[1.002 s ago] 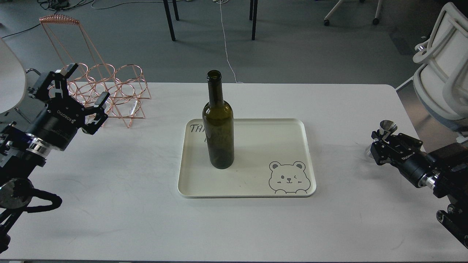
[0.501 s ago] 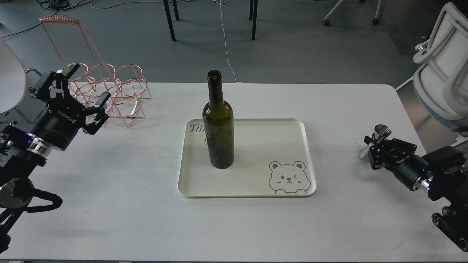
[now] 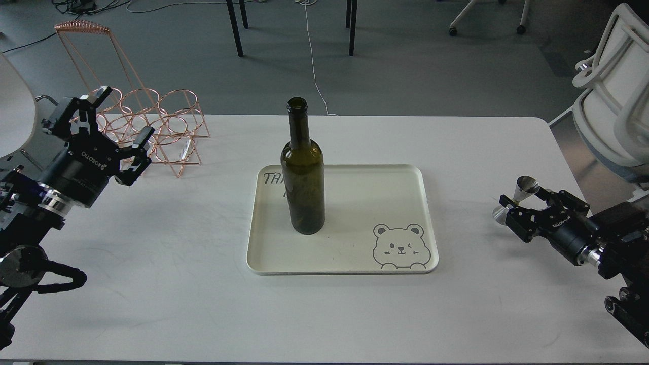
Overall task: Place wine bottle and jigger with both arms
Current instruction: 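Carry the jigger off the tray and set it on the table, then reach the left gripper to the neck of the green wine bottle, then close the left gripper on the bottle neck and lift it, then carry the bottle with the left gripper over the copper wine rack, then lower the bottle upright into a slot of the copper rack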
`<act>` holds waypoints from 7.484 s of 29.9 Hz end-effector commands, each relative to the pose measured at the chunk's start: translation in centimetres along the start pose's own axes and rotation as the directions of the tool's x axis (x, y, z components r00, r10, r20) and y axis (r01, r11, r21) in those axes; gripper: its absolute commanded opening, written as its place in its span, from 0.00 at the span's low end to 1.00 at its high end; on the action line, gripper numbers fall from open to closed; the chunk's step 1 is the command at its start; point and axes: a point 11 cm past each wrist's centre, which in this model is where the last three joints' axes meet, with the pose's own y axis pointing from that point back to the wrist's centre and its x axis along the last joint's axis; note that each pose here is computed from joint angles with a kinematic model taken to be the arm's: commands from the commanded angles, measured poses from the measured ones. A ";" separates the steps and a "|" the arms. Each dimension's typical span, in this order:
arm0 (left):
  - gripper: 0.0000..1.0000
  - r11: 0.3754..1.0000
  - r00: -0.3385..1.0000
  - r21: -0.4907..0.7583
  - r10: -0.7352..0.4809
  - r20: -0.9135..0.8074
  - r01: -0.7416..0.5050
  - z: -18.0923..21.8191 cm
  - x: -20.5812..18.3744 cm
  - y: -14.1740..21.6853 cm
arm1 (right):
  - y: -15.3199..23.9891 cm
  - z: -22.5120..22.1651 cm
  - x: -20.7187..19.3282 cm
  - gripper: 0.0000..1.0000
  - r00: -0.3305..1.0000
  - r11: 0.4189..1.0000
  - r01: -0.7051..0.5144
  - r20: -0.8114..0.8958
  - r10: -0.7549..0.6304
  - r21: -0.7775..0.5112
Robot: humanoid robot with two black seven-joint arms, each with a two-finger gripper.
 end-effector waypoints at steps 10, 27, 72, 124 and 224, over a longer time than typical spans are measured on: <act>0.98 0.999 0.996 0.039 -0.037 0.077 0.034 -0.2 -0.4 0.0 | 8.1 -2.4 3.9 0.92 0.934 0.999 -0.005 0.357 -0.009 0.037; 0.98 0.869 0.514 0.272 -0.468 0.719 0.413 3.9 -9.7 -2.7 | -1.2 -3.5 20.1 0.94 -0.189 0.936 -0.347 0.982 -0.014 -0.054; 0.74 0.693 -0.315 0.544 -0.443 0.839 0.473 -1.2 -19.3 -11.3 | -4.0 -1.2 15.9 0.94 -0.368 0.936 -0.318 0.930 0.023 -0.149; 0.09 0.926 -0.313 0.317 -0.245 0.918 0.204 18.4 -9.3 -14.6 | -4.6 -1.8 15.5 0.94 -0.376 0.939 -0.313 0.926 0.018 -0.145; 0.27 0.936 -0.208 0.335 -0.352 0.913 -0.112 10.9 2.7 -13.4 | -4.5 -1.8 15.2 0.94 -0.376 0.941 -0.306 0.927 0.021 -0.146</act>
